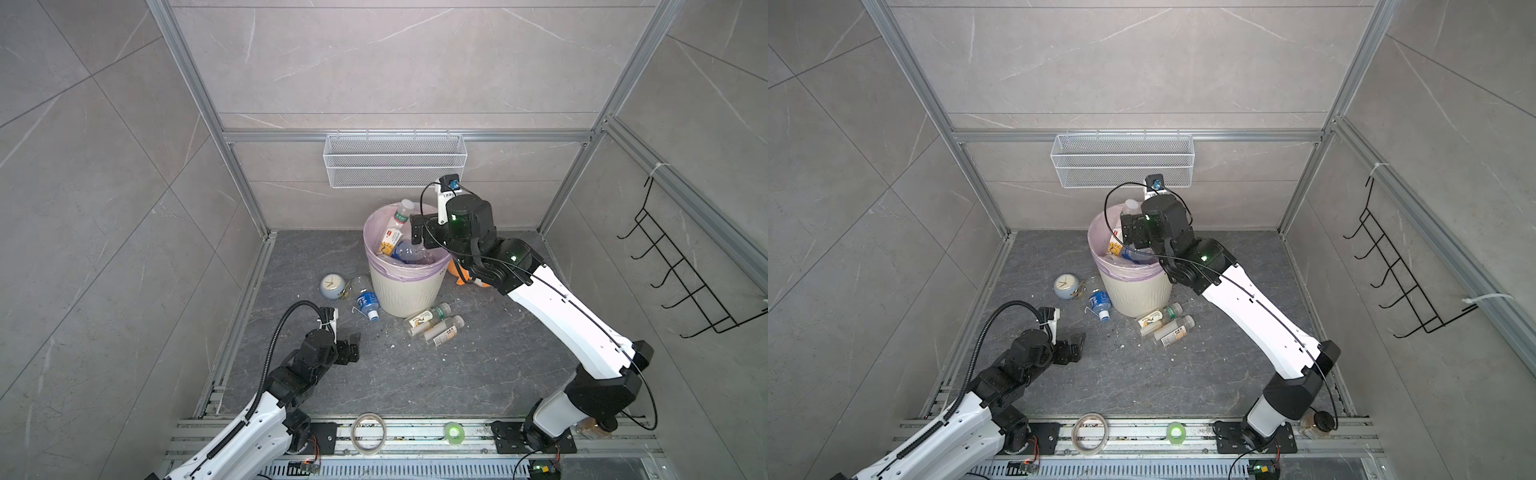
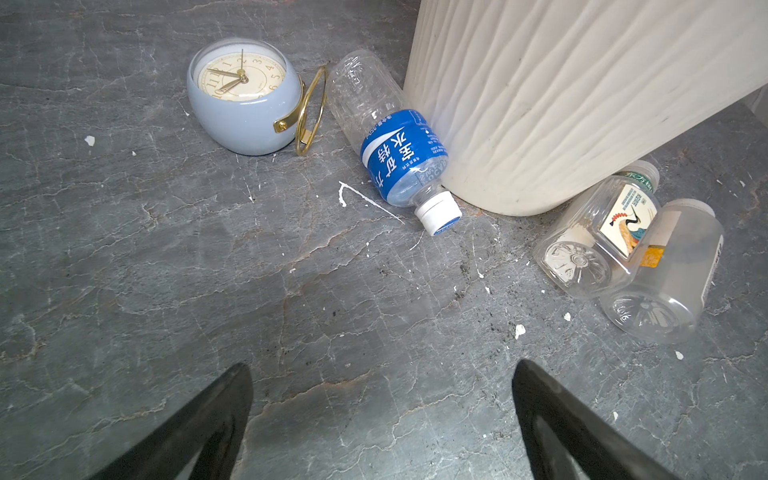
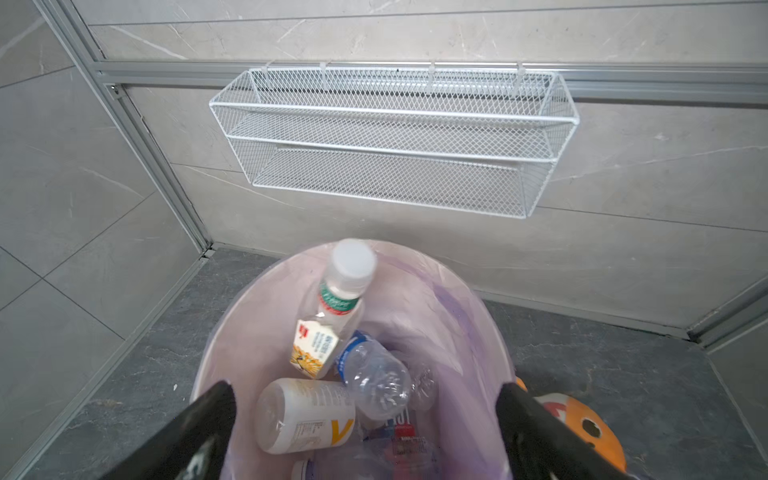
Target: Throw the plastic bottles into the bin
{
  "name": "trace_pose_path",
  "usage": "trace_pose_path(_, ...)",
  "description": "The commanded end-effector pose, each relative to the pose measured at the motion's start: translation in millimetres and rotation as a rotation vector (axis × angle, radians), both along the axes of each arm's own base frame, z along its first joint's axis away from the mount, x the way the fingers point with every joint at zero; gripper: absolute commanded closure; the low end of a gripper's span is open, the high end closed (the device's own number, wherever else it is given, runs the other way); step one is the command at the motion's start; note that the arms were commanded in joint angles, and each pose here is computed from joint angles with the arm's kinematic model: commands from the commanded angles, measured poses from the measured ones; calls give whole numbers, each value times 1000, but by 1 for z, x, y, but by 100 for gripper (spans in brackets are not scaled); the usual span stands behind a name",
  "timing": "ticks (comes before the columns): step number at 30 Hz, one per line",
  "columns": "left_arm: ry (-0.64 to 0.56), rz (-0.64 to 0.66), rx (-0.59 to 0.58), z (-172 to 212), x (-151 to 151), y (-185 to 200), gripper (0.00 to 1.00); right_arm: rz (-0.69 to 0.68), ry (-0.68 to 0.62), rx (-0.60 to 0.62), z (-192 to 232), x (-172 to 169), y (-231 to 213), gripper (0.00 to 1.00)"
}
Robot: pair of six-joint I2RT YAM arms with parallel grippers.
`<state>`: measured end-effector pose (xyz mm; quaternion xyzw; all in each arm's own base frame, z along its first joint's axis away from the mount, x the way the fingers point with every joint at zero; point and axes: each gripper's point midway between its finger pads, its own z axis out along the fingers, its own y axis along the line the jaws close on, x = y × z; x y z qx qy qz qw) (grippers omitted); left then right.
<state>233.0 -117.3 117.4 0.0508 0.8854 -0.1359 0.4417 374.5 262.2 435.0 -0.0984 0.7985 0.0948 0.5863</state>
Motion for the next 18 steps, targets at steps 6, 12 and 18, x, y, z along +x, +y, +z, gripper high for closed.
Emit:
trace_pose_path(6, -21, 12, -20, 6, 6, -2, 0, -19, -11, 24, -13, -43, -47, 1)
trace_pose_path(12, -14, 17, -11, 6, 7, -2, 0, -60, 80, -4, -80, -68, -76, 1)
trace_pose_path(18, 12, 38, 8, 5, 11, 0, 0, -91, 198, -1, -150, -97, -102, 1)
